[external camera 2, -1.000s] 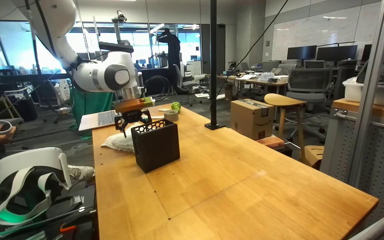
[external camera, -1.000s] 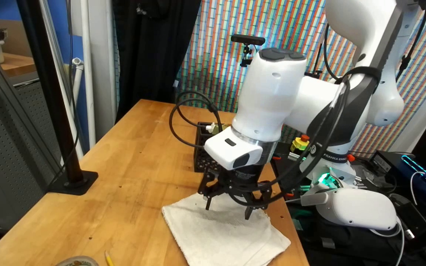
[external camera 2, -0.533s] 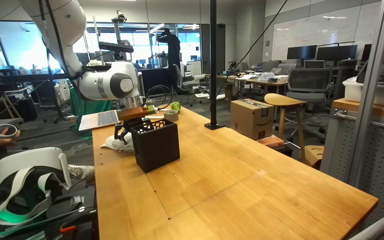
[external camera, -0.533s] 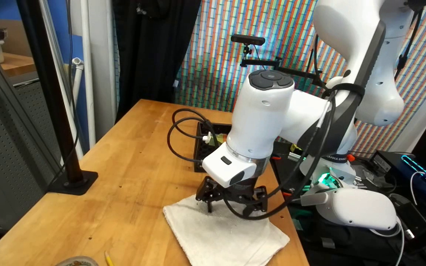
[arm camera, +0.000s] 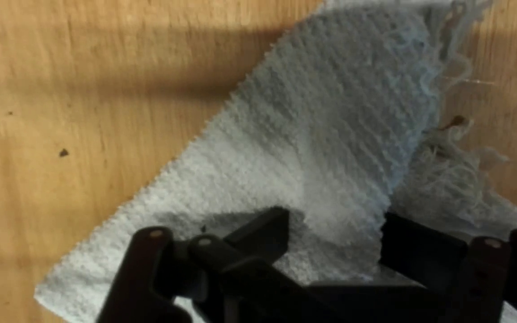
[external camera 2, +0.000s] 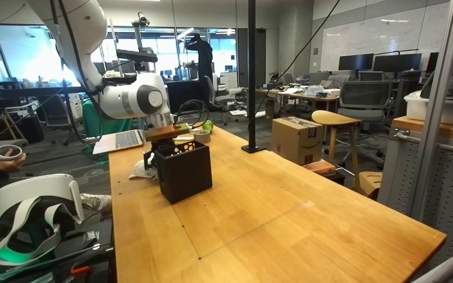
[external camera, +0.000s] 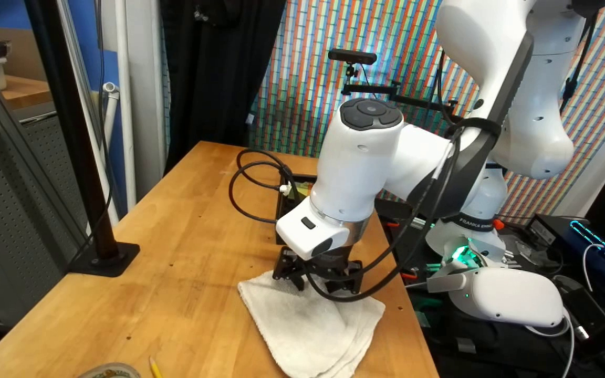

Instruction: Pick up the cloth and put it in the box

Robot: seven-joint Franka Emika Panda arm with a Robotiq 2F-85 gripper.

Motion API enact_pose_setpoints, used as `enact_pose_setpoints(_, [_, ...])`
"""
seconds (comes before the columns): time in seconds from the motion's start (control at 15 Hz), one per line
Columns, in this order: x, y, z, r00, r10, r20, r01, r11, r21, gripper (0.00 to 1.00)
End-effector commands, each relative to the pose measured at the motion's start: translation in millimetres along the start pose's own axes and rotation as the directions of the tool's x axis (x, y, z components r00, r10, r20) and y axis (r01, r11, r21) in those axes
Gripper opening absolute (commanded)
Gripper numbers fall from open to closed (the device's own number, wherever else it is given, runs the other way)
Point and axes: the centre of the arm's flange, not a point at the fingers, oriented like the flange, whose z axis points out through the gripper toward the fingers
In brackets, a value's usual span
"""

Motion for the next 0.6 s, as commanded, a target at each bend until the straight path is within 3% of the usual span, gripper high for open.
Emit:
enact_pose_setpoints(0.0, [-1.3,11.2,5.7,0.998,0.029,0.057,-0.029,1.0,-0.011,0.2])
enact_pose_setpoints(0.07, [-2.9,12.6,1.1,0.996,0.04,0.075,-0.039,0.999,-0.02,0.14])
enact_pose_setpoints(0.27, [-10.3,14.1,-14.0,0.991,0.08,0.109,-0.075,0.996,-0.046,0.09])
enact_pose_setpoints(0.53, [-19.6,9.1,-45.1,0.981,0.146,0.131,-0.134,0.987,-0.09,0.14])
